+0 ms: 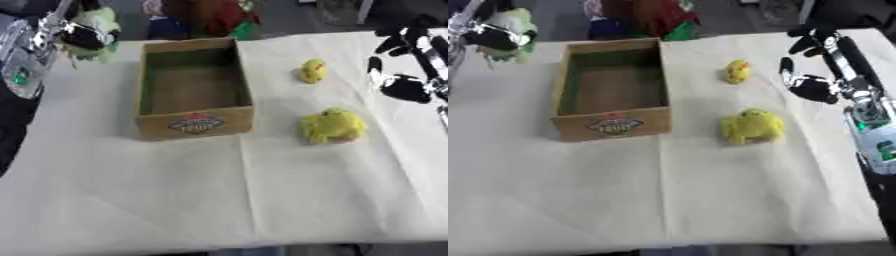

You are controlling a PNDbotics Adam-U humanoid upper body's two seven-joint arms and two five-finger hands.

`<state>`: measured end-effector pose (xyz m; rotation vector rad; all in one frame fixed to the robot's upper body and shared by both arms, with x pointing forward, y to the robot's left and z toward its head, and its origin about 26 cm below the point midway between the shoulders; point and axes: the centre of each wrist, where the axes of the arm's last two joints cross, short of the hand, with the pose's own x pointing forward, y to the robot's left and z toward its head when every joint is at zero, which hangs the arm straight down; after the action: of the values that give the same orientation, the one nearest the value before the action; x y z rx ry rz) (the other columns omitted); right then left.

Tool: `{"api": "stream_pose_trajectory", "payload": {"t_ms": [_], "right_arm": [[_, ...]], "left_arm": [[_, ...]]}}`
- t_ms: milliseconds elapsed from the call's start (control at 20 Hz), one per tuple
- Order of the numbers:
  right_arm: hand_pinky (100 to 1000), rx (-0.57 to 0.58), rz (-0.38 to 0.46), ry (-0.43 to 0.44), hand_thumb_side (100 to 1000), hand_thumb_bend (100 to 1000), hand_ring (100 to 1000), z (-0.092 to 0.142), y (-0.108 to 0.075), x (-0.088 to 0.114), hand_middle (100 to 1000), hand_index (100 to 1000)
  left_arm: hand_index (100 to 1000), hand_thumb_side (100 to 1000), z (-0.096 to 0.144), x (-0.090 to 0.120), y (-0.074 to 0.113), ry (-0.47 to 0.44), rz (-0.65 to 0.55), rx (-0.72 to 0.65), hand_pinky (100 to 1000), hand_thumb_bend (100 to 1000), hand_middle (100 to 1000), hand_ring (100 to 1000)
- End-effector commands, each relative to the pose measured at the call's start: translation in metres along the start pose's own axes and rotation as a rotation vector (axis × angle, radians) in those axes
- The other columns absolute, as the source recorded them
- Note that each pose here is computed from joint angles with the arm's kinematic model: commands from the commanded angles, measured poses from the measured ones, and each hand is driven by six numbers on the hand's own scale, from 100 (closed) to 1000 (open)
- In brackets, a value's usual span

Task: Pick up objects on the table and place them in the box.

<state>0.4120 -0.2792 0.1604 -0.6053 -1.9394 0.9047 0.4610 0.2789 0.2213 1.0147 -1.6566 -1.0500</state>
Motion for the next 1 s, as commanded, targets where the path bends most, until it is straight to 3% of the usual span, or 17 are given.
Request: {"api": "stream_pose_trajectory", "payload": {"t_ms": [50,250,350,400,500,700,1000], "right_arm": [[739,-0.01,0.005,-0.033,100,100,745,-0.008,-0.008,0.007,584,828],[739,-0.007,0.0,-0.042,100,100,745,-0.01,-0.006,0.009,585,828],[739,-0.008,0.001,-0.042,100,100,745,-0.01,-0.007,0.009,585,829],[739,-0.01,0.003,-0.041,100,100,745,-0.01,-0.008,0.009,585,828],[739,-0.016,0.006,-0.035,100,100,745,-0.009,-0.01,0.008,585,828],[741,-0.016,0.014,-0.026,100,107,748,-0.008,-0.012,0.005,589,831],[765,0.073,0.084,-0.01,100,184,773,-0.002,-0.024,-0.013,640,843]], "left_arm": [[488,100,-0.01,0.027,-0.005,-0.088,0.002,-0.026,383,377,269,313],[528,100,-0.013,0.043,-0.037,-0.136,-0.003,-0.126,437,426,311,356],[646,100,-0.011,0.043,-0.049,-0.149,-0.013,-0.183,552,486,452,482],[743,100,-0.009,0.041,-0.054,-0.157,-0.012,-0.217,635,555,580,598],[816,100,-0.006,0.037,-0.059,-0.171,0.015,-0.268,710,615,697,705],[846,100,0.003,0.031,-0.047,-0.2,0.149,-0.256,805,669,780,786],[822,100,0.031,0.022,-0.002,-0.241,0.428,-0.071,776,625,738,737]]}}
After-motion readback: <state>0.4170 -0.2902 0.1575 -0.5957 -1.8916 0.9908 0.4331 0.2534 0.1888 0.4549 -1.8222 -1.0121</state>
